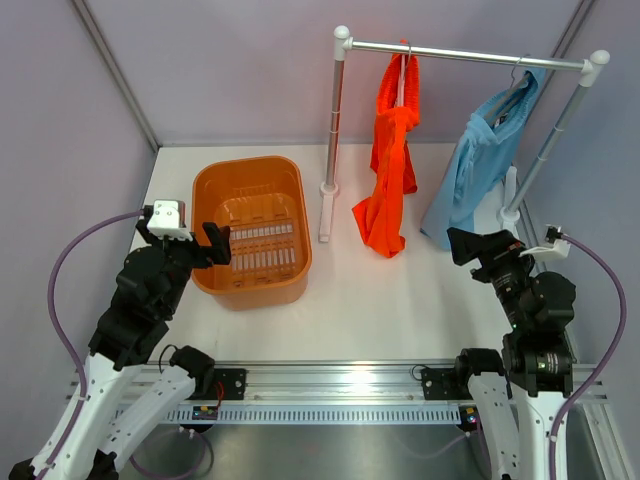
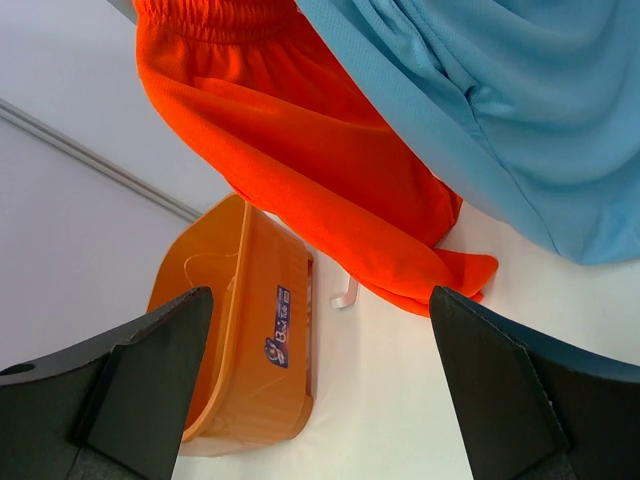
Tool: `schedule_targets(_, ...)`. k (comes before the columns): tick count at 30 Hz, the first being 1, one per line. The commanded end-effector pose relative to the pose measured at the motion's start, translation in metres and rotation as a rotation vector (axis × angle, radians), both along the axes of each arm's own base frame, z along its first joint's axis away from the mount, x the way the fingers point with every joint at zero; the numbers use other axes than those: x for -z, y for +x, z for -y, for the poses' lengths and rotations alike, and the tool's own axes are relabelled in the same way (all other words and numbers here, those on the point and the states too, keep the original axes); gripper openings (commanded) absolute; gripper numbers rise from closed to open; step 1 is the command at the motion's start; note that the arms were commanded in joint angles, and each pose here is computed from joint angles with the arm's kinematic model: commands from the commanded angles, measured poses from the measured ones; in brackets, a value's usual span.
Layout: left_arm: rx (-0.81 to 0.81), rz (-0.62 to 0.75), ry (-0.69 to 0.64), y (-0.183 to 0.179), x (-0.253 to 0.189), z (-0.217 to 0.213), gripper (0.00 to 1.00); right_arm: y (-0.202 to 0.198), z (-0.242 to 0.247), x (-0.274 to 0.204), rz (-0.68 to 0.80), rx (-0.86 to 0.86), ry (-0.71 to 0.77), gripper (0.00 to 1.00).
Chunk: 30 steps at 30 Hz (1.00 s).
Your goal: Remove the shorts from the hanger
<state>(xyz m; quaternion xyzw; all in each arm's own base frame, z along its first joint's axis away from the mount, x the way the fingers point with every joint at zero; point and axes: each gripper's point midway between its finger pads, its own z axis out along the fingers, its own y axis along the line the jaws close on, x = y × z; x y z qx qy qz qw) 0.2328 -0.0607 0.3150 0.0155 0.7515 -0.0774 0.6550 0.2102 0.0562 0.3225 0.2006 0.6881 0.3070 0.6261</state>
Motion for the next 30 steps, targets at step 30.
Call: schedule_targets(30,0.022,0.112,-0.073,-0.008,-0.031,0.001,0.99,0.187,0.109,-0.152,-0.252,0.489,-0.127,0.88)
